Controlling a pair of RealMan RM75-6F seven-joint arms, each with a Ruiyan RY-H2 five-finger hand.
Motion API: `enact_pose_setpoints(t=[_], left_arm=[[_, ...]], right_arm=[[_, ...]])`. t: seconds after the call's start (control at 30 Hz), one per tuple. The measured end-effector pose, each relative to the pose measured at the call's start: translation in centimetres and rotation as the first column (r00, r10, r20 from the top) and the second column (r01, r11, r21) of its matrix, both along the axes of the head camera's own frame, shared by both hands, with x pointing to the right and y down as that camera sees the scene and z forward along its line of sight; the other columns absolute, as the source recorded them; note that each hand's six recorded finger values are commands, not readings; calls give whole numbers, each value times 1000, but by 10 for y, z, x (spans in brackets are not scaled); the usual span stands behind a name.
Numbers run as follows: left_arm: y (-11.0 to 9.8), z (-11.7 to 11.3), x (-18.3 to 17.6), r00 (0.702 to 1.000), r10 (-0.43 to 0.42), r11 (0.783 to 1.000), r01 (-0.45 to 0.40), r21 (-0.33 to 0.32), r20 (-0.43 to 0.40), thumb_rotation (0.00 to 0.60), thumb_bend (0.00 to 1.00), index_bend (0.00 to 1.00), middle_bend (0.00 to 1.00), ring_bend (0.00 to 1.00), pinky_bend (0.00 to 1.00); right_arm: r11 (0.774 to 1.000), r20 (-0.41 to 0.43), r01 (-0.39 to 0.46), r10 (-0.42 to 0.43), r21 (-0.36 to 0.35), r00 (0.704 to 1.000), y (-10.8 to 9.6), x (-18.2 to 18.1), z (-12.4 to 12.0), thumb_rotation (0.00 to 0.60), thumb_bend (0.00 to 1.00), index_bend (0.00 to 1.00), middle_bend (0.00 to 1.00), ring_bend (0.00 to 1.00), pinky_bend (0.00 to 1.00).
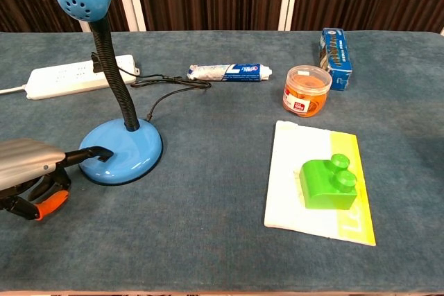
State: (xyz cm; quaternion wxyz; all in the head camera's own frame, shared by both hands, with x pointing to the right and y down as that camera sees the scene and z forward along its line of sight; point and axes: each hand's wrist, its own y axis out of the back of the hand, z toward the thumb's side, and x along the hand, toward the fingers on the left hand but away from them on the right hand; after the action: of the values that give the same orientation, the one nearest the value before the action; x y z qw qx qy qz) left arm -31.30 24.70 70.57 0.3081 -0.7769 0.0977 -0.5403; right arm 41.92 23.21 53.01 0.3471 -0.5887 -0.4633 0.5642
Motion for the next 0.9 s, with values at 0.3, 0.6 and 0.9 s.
enact_pose_setpoints(t=[0.3, 0.6, 0.9], left_arm=[[-15, -11, 3, 1000, -15, 998, 16, 61, -20, 600, 467, 52, 590, 540, 605], [-41, -73, -20, 995, -86, 955, 99, 281, -55, 600, 196, 65, 243, 113, 143], [-41, -140, -75, 968, -226, 882, 250, 400, -106, 600, 159, 77, 143, 0, 0]], right_arm=[[1000, 0, -10, 10, 4, 1000, -1, 1, 0, 600, 110, 0, 18, 38, 0], [1000, 1, -10, 10, 7, 1000, -1, -1, -1, 600, 110, 0, 18, 38, 0], [1000, 4, 0, 0, 7, 1000, 0, -4, -1, 600, 109, 0, 18, 38, 0]])
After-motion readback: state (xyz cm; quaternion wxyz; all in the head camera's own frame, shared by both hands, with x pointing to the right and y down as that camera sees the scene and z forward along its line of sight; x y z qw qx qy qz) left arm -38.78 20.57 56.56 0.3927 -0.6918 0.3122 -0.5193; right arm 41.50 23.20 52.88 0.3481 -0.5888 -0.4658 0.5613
